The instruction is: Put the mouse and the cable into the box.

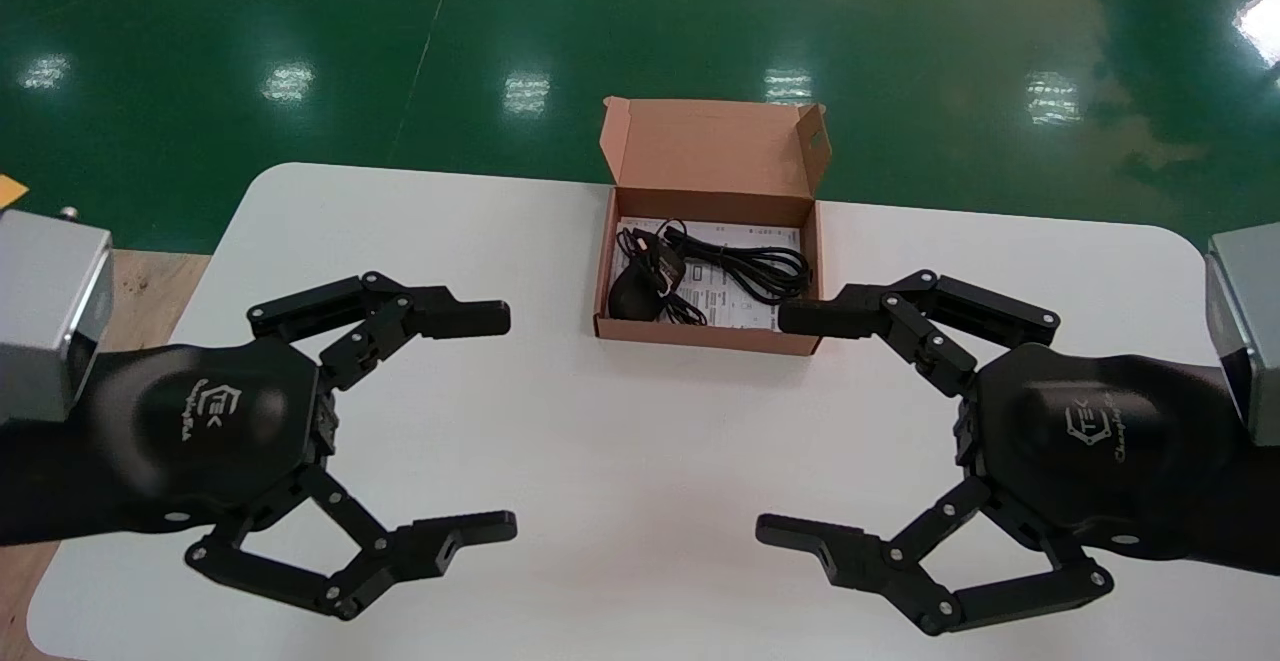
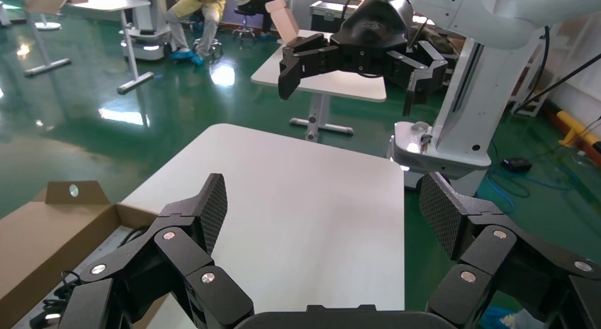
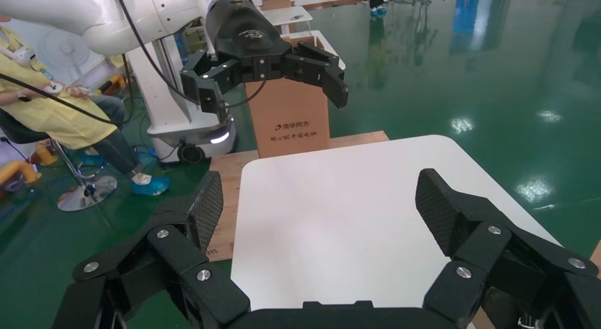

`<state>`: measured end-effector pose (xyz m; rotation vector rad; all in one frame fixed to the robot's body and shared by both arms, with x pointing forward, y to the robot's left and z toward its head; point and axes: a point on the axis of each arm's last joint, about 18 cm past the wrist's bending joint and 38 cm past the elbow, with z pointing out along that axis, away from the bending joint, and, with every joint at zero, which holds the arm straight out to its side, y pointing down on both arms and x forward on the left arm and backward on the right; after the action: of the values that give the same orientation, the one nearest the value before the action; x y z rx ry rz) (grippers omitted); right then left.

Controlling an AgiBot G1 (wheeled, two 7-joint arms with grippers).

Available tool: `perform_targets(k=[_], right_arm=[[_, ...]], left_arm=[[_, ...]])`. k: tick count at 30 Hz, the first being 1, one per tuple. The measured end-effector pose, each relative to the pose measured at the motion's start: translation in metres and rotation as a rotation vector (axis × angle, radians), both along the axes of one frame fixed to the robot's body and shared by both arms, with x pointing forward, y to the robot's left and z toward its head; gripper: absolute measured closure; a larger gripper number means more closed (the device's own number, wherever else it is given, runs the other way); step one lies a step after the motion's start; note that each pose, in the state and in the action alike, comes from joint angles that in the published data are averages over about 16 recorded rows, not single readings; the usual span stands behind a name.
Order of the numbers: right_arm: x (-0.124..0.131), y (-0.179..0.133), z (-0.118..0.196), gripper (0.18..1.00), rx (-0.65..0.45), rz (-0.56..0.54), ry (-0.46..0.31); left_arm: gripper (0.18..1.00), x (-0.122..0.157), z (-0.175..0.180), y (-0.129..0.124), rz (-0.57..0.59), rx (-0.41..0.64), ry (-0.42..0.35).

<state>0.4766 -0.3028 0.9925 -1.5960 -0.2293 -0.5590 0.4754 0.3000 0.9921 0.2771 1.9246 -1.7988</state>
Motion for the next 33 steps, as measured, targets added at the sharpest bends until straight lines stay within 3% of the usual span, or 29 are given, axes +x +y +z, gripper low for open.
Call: perform_targets(k=[33], right_arm=[[0.0000,0.0000,0.0000,0.179,0.000,0.000,0.000]], left_arm=[[0.183,0.0000,0.0000,0.0000,0.000,0.000,0.000]])
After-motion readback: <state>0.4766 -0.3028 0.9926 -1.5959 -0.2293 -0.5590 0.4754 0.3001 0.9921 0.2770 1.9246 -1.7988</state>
